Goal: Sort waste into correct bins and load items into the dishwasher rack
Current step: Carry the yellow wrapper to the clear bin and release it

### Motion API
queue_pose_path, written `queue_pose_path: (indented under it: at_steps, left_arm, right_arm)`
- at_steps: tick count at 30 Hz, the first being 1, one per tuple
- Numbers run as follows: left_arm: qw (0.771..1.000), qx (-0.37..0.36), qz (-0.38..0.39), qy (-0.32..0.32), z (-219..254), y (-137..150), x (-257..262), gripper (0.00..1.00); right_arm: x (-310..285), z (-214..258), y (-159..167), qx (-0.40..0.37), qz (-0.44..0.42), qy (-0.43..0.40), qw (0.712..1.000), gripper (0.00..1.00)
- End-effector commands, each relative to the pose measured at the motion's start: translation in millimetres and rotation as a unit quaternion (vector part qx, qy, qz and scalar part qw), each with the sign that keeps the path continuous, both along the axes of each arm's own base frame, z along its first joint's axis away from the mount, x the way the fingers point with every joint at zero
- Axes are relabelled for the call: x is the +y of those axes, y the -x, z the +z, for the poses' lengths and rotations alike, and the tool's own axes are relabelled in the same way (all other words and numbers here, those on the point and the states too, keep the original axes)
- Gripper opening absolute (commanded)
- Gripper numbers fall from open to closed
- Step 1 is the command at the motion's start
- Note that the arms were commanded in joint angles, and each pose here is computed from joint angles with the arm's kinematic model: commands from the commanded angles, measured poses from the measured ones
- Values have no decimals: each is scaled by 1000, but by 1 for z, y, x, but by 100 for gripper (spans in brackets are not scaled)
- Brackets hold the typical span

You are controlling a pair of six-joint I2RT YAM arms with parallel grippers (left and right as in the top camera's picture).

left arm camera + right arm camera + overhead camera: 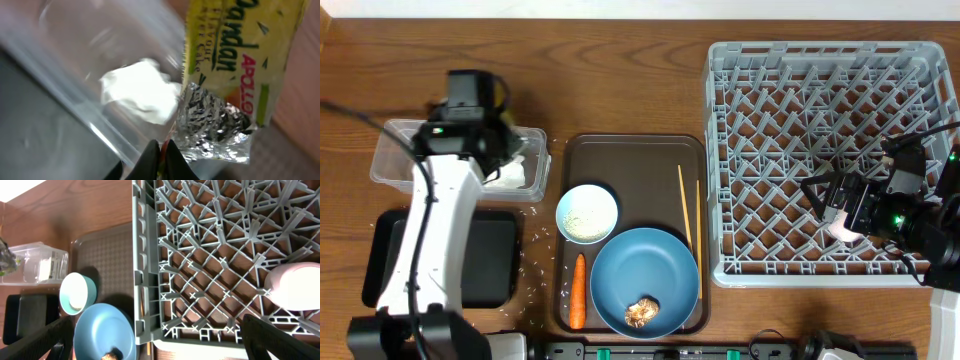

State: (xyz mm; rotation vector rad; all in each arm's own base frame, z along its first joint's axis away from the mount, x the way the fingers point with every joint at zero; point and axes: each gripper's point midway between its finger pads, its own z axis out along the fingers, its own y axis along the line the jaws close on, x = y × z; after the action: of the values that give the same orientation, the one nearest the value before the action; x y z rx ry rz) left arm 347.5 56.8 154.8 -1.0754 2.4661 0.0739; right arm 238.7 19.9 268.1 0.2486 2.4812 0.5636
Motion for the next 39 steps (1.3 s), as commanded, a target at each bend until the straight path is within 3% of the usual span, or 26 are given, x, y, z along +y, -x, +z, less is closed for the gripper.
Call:
queue_pose_path:
  at_steps: [1, 3, 8, 19, 21, 29, 34, 39]
  left_arm:
    - [979, -22, 191, 73, -15, 6, 12, 6]
    - [967, -37, 236, 90, -17, 4, 15, 6]
    - [958, -58, 261, 103, -24, -9, 16, 6]
    - [956, -55, 253, 138, -23, -9, 4, 6]
    - [956, -54, 253, 139, -22, -7, 3, 17]
    - [979, -34, 171, 110, -12, 3, 1, 34]
    - [988, -43, 48, 139, 14, 9, -27, 52]
    - [993, -38, -51, 99, 31, 27, -35, 54]
  right_arm:
    - [2, 2, 0, -4, 9, 6, 1000, 99]
    - [2, 1, 1, -2, 9, 5, 1000, 99]
    - [2, 0, 3, 3, 10, 4, 1000, 99]
    - [3, 0, 4, 4, 10, 4, 1000, 99]
    - [3, -1, 4, 7, 10, 3, 1000, 99]
    - [3, -1, 4, 5, 12, 5, 1000, 99]
    - [3, 0, 4, 3, 14, 6, 1000, 99]
    - [2, 1, 1, -3, 14, 8, 1000, 99]
